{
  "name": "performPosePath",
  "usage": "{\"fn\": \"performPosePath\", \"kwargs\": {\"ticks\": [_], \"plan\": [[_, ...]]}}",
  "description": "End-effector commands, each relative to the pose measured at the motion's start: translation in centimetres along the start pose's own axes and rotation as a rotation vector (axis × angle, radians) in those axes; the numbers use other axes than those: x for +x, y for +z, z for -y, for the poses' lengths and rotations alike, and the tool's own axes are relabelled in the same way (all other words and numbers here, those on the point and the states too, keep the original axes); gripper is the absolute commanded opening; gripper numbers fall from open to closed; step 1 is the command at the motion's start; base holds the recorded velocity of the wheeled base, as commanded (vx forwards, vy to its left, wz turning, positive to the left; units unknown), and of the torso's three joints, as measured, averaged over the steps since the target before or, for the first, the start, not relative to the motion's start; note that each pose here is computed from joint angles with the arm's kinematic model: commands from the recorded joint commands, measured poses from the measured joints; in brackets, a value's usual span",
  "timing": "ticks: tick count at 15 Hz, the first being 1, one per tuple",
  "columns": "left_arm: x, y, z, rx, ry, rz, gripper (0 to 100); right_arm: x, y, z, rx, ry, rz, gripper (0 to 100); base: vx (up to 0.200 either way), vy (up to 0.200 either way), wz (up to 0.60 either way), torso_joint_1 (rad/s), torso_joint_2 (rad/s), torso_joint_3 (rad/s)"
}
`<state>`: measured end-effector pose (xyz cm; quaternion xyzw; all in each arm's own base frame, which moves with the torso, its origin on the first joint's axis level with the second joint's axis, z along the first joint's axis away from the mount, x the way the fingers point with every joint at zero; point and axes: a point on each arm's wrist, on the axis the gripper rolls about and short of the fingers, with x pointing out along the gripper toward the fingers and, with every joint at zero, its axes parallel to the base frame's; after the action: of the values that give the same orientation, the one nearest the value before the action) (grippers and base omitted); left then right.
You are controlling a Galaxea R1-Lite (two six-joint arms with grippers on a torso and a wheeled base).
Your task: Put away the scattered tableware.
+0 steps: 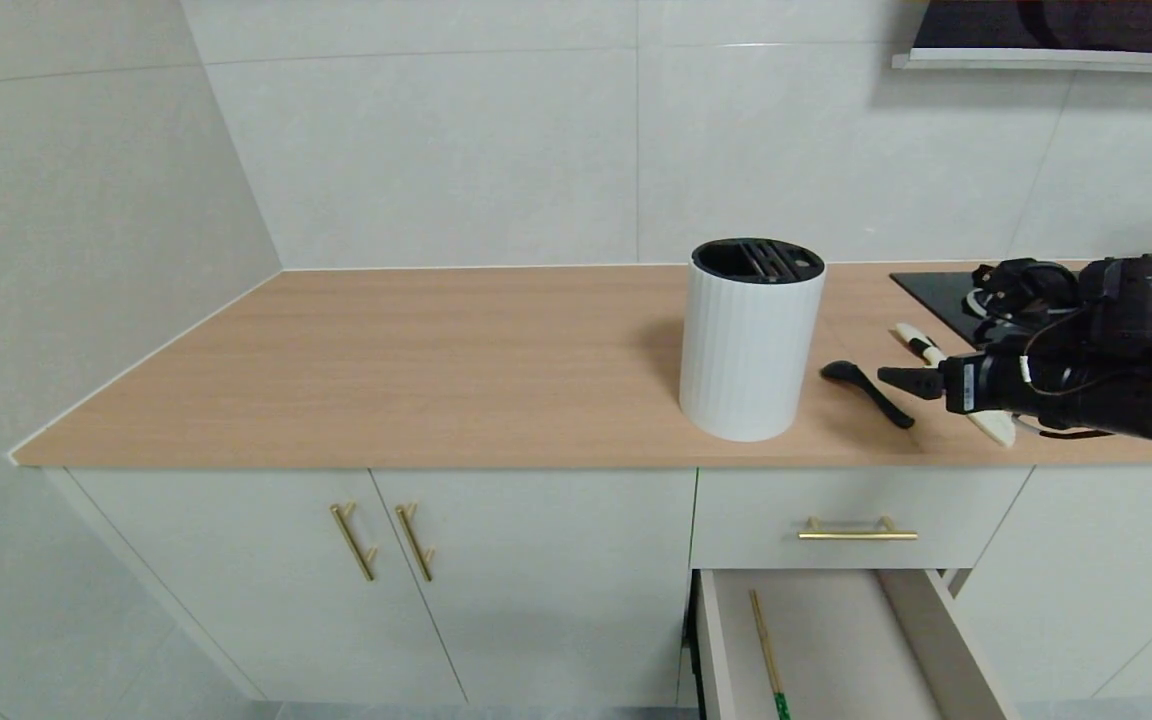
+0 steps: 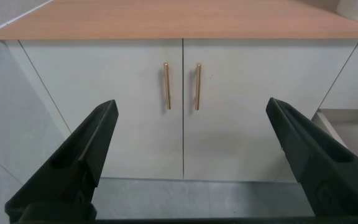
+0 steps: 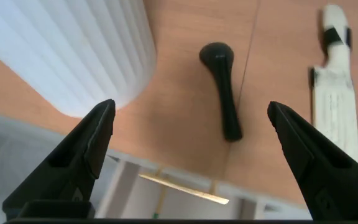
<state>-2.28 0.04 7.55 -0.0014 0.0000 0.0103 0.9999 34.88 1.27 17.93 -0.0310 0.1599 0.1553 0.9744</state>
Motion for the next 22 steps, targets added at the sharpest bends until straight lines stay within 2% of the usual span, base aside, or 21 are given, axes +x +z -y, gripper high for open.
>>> {"fn": "performPosePath", "kwargs": {"ticks": [1,3,5,11,22], "plan": [[0.0,0.0,0.0,0.0,0.001,0.0,100,1.2,-1.4,0.7,0.003,0.007,-0.043,100,0.0,0.0,0.0,0.0,0.0,0.0],[0.0,0.0,0.0,0.0,0.001,0.0,100,2.8,-2.5,0.9,0.001,0.019,-0.069,100,0.0,0.0,0.0,0.0,0.0,0.0],[0.0,0.0,0.0,0.0,0.001,0.0,100,3.6,-2.7,0.8,-0.021,0.027,-0.036,100,0.0,0.0,0.0,0.0,0.0,0.0],[0.0,0.0,0.0,0.0,0.001,0.0,100,6.4,-3.9,1.6,-0.02,0.003,-0.039,100,0.0,0.0,0.0,0.0,0.0,0.0],[0.0,0.0,0.0,0.0,0.001,0.0,100,8.8,-5.6,2.6,-0.009,-0.037,-0.073,100,0.0,0.0,0.0,0.0,0.0,0.0]]}}
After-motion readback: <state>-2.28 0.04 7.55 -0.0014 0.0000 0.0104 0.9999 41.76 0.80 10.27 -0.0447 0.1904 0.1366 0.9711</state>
